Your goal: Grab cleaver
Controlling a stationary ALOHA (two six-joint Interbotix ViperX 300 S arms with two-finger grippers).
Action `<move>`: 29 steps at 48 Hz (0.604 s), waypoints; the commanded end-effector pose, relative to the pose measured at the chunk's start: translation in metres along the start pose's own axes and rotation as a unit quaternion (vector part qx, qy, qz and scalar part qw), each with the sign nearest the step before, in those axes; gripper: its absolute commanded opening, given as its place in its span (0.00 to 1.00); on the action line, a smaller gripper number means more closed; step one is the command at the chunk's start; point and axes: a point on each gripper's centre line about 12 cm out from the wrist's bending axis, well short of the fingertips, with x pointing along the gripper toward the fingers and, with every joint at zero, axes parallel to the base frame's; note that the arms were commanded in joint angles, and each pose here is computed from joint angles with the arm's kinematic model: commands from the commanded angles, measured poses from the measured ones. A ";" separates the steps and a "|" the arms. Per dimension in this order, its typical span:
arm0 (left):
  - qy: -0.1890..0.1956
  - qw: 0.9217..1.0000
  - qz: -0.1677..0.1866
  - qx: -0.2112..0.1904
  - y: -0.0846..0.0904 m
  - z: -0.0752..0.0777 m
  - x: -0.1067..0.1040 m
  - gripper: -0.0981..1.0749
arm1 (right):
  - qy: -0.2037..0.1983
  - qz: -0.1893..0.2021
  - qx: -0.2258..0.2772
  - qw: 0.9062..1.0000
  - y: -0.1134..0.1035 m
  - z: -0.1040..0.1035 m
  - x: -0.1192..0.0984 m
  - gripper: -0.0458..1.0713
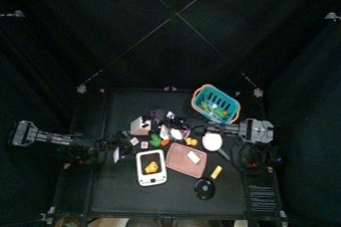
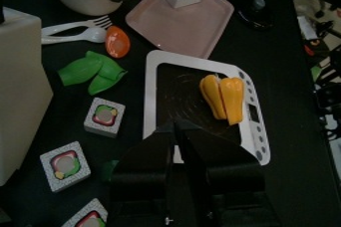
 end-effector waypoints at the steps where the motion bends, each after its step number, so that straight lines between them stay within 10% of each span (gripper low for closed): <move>1: -0.012 1.000 -0.001 -0.001 -0.001 0.007 0.000 0.53 | -0.033 0.007 0.010 0.999 0.003 0.028 -0.024 0.73; 29: -0.010 1.000 0.000 -0.001 -0.001 0.006 0.000 0.53 | -0.024 0.072 -0.024 0.997 -0.002 0.045 -0.023 0.73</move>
